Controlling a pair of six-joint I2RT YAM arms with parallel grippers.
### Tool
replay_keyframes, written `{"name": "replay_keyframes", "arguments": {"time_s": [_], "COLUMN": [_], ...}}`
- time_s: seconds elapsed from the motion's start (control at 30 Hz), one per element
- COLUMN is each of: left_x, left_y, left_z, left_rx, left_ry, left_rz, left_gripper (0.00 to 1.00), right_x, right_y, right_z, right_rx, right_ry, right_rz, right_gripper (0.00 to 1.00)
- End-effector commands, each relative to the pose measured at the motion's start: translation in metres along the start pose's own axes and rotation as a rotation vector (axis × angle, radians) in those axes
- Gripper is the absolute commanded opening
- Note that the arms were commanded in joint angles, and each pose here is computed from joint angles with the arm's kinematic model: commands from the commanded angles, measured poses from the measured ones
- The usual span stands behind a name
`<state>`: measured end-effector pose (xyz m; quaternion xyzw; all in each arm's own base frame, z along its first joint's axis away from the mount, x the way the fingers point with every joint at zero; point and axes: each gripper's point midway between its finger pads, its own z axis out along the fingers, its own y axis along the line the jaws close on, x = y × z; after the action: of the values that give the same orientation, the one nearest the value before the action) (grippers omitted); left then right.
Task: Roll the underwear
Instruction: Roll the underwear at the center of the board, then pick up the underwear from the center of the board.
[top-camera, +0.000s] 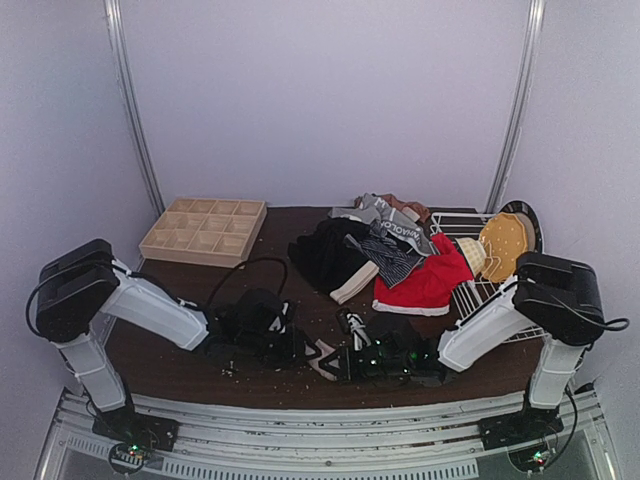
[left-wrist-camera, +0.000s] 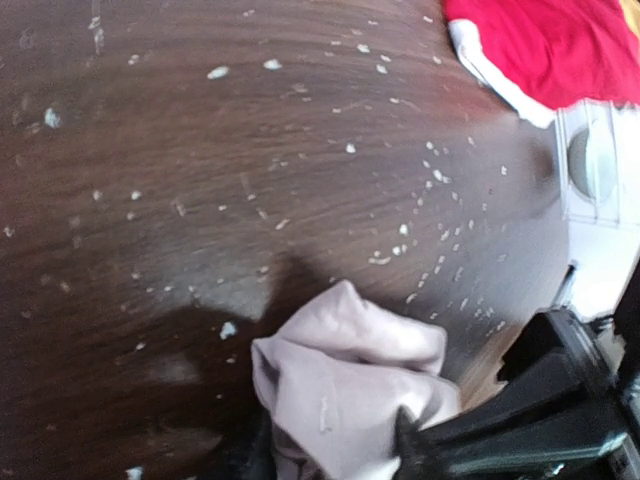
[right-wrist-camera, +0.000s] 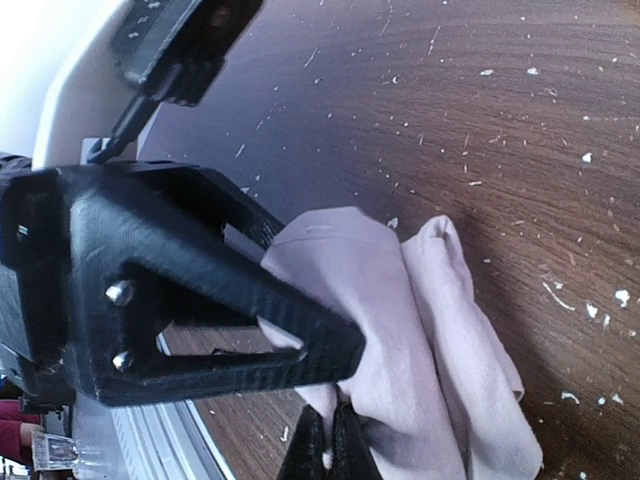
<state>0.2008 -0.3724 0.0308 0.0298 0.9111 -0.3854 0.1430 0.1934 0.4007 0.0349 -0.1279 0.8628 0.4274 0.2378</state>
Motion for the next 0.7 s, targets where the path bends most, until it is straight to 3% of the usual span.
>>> {"name": "replay_keyframes", "arguments": {"time_s": [0.0, 0.1, 0.3, 0.5, 0.67], "left_x": [0.000, 0.000, -0.004, -0.004, -0.002], "left_y": [0.004, 0.008, 0.013, 0.017, 0.017], "left_z": [0.010, 0.012, 0.010, 0.009, 0.011], "left_rx": [-0.011, -0.051, -0.144, -0.198, -0.194], "left_ry": [0.026, 0.039, 0.067, 0.116, 0.160], "left_rz": [-0.012, 0.014, 0.096, 0.162, 0.172], "left_gripper": [0.15, 0.00, 0.00, 0.00, 0.00], "right_x": [0.036, 0.030, 0.011, -0.006, -0.002], "right_y": [-0.038, -0.023, 0.000, 0.003, -0.009], "right_z": [-0.007, -0.014, -0.038, -0.051, -0.036], "right_rx": [0.171, 0.168, 0.194, 0.262, 0.292], "right_ry": [0.122, 0.117, 0.099, 0.092, 0.166], "right_rz": [-0.039, -0.095, -0.196, -0.257, -0.229], "right_gripper": [0.00, 0.06, 0.30, 0.44, 0.57]}}
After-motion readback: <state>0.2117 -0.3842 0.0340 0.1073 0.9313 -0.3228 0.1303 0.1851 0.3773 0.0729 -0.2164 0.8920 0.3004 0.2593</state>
